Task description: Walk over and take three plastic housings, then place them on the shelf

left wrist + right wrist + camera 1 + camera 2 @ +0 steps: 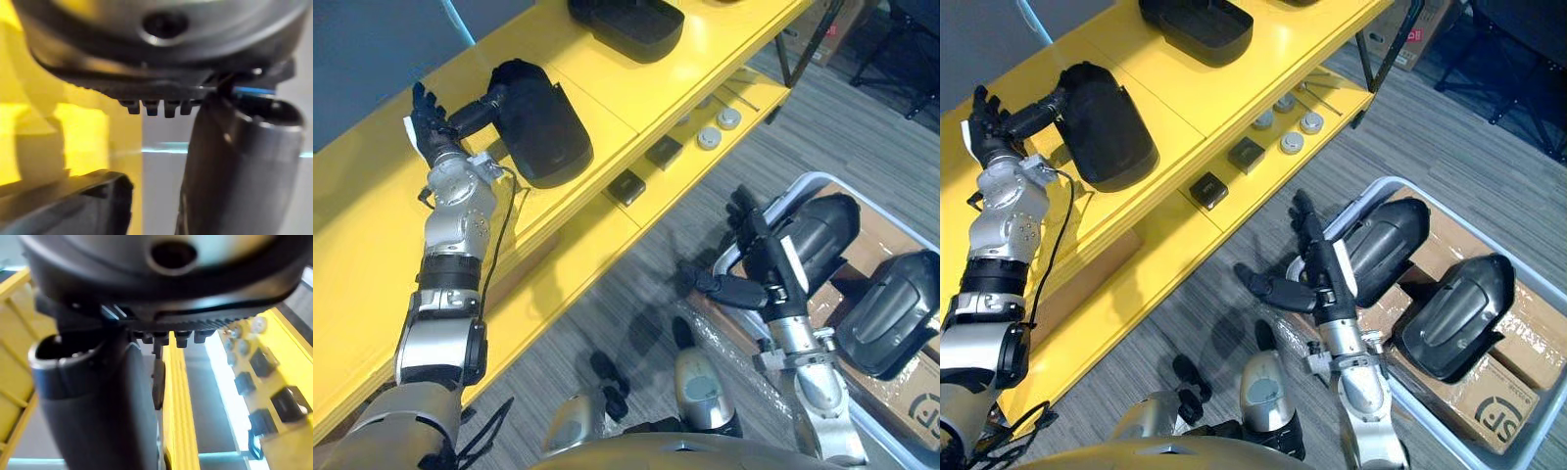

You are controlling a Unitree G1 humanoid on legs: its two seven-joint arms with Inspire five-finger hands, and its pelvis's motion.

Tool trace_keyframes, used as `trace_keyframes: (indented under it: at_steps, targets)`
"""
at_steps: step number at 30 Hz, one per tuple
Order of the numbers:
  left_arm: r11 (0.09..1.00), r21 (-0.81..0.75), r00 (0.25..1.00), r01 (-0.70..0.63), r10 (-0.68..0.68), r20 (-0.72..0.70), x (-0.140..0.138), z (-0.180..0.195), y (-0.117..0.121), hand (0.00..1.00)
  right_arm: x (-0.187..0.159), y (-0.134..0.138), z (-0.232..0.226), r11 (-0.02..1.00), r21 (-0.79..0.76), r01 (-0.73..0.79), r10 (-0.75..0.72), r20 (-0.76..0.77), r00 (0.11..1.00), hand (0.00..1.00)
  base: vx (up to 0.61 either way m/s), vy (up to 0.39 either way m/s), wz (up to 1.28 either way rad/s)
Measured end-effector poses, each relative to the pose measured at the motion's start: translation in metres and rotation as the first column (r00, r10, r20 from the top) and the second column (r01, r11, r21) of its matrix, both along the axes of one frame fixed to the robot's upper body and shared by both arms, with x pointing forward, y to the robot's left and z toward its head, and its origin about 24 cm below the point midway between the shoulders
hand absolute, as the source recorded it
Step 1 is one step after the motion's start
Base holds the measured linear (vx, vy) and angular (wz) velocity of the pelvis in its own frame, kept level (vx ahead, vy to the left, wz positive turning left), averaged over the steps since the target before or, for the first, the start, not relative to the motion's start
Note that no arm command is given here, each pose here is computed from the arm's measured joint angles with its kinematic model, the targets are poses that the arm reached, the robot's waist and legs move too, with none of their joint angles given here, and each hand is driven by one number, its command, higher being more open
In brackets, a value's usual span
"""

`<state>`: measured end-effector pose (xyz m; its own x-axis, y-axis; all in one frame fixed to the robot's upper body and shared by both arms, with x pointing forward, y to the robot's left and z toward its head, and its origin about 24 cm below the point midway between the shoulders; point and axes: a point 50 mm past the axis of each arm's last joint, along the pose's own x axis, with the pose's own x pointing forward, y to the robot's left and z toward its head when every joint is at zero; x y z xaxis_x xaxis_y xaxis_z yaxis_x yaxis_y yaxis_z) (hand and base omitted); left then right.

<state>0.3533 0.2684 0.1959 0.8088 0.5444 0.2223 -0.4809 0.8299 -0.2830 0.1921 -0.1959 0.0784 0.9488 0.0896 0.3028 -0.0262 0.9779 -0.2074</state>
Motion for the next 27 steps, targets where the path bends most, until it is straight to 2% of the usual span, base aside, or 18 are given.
trace_keyframes:
  at_steps: [3,6,11,15,22,27]
  targets:
    - [0.999,0.035,0.995,0.023,-0.026,0.095,-0.016,0.001,0.007,1.0,0.011,-0.019,0.021,0.991,-0.124,0.053,-0.043,0.086,0.995,1.0,0.01,-0.001,0.23]
    - [0.996,0.071,0.993,0.051,-0.058,0.107,-0.04,-0.021,0.012,1.0,0.024,-0.031,0.038,0.98,-0.178,0.087,-0.06,0.152,0.987,1.0,0.02,-0.005,0.29]
    - [0.981,0.074,0.972,0.182,-0.19,0.139,-0.093,-0.06,-0.013,1.0,0.044,-0.049,0.034,0.963,-0.218,0.157,-0.135,0.115,0.984,1.0,0.0,-0.003,0.41]
    - [0.959,0.123,0.961,0.255,-0.266,0.08,-0.118,-0.077,-0.025,1.0,0.057,-0.054,0.027,0.96,-0.214,0.18,-0.172,0.055,0.984,1.0,-0.05,-0.01,0.36]
    - [0.862,0.194,0.874,0.468,-0.484,0.047,-0.135,-0.082,-0.048,1.0,0.075,-0.058,0.023,0.957,-0.225,0.183,-0.191,-0.012,0.982,1.0,0.0,0.019,0.21]
    - [0.824,0.203,0.839,0.528,-0.544,0.025,-0.14,-0.087,-0.053,1.0,0.086,-0.062,0.021,0.956,-0.217,0.198,-0.214,-0.055,0.975,1.0,0.01,0.01,0.17]
